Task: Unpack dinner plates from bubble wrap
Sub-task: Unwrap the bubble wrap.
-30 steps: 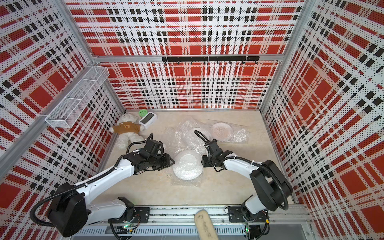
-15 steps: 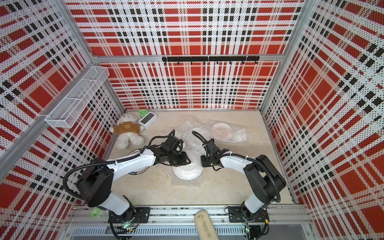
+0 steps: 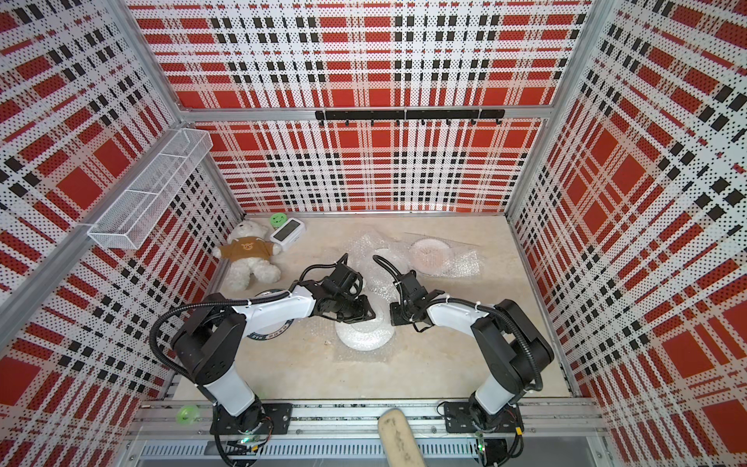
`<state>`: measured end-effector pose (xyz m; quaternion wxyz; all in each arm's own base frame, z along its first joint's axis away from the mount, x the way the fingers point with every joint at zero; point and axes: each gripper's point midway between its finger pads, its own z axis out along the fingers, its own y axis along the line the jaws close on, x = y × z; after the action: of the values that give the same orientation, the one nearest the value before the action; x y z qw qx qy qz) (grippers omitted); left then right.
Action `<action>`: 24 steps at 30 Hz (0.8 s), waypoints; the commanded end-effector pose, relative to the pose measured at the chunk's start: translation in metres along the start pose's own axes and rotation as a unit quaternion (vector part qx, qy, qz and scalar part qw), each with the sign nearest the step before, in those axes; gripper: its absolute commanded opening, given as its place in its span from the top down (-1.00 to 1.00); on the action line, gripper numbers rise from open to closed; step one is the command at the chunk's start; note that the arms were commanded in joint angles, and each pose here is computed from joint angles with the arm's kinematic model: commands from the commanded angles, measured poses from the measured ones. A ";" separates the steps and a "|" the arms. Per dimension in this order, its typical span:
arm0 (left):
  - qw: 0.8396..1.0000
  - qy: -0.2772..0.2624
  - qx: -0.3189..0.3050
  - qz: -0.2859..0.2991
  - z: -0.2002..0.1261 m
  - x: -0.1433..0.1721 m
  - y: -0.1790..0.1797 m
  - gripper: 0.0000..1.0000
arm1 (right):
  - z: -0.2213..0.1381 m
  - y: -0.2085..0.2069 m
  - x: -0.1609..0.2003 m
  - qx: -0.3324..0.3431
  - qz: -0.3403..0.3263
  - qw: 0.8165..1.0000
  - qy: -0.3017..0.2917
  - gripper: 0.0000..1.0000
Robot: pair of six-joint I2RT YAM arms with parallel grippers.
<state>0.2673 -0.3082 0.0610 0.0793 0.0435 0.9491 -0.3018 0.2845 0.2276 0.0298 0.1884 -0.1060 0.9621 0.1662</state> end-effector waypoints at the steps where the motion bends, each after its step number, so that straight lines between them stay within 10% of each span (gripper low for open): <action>1: 1.000 -0.001 -0.008 0.004 0.004 -0.001 0.009 0.42 | -0.003 0.000 -0.002 0.000 -0.003 1.000 -0.011 1.00; 19: 0.998 0.027 -0.057 -0.011 0.017 0.017 0.050 0.46 | -0.023 0.001 -0.010 -0.002 -0.007 1.000 -0.028 1.00; 24: 0.998 0.029 -0.057 -0.012 0.018 0.018 0.050 0.46 | -0.025 0.013 0.000 -0.027 -0.018 0.999 -0.005 0.57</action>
<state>0.2735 -0.2984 0.0479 0.0845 0.0451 0.9503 -0.2963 0.2766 0.2231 0.0428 0.1909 -0.1091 0.9604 0.1714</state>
